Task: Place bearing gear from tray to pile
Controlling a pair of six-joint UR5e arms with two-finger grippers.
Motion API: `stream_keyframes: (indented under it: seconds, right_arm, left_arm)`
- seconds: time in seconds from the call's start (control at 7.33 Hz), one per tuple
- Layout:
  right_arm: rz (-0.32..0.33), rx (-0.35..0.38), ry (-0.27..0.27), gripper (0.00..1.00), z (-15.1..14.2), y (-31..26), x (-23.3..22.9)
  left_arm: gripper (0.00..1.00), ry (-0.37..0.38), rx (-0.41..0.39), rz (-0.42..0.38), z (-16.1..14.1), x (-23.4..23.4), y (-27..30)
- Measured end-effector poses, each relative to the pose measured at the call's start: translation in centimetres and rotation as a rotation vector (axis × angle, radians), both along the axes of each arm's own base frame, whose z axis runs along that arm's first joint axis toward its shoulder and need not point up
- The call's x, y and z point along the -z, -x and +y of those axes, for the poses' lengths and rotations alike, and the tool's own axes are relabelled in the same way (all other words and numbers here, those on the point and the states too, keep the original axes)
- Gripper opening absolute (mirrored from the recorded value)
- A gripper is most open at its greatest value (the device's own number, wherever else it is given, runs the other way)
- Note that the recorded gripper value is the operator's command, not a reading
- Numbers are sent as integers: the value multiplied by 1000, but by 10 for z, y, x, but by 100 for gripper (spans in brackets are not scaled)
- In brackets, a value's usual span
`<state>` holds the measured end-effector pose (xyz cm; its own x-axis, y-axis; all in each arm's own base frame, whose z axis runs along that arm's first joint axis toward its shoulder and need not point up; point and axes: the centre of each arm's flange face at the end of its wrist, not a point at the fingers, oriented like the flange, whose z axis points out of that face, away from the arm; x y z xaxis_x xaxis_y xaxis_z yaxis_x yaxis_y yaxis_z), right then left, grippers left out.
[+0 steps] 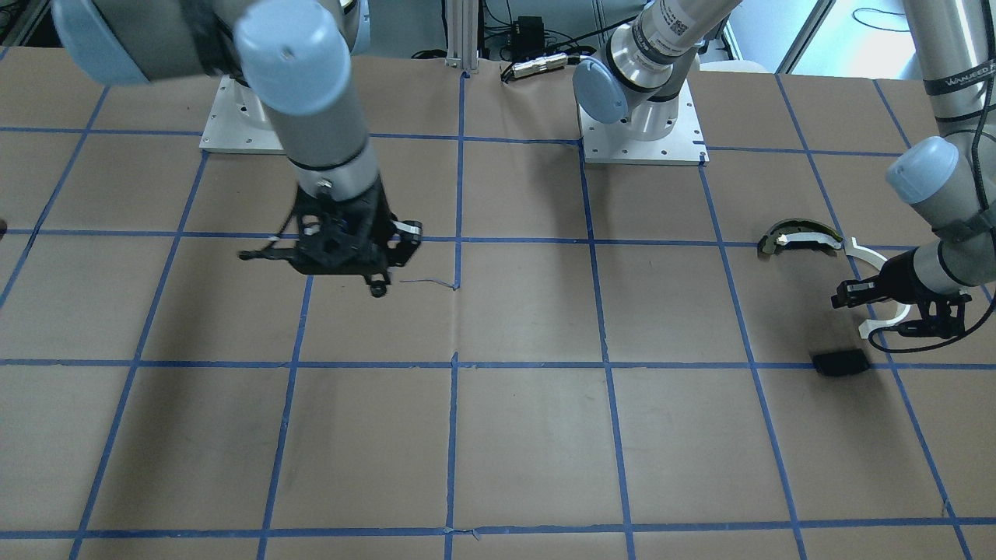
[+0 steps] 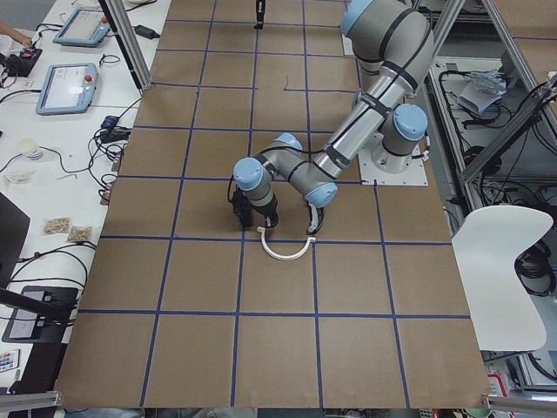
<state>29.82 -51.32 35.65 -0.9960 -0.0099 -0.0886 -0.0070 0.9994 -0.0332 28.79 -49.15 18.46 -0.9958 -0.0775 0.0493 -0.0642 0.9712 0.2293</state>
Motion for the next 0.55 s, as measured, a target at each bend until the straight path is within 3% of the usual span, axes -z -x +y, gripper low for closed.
stream_keyframes:
  seconds: [0.14,0.27,0.41,0.55]
  right_arm:
    - [-18,-33,-21,37,0,-35,38]
    - [-17,-58,-47,47,4,-54,66]
    - [-8,-72,-68,79,8,-62,85]
    - [8,-81,-71,91,10,-65,93]
  left_arm:
    - [80,2,-5,12,-1,4,1]
    - [100,2,-7,18,-1,6,2]
    - [100,0,-9,20,-1,7,2]
    - [100,-1,-11,18,-1,7,2]
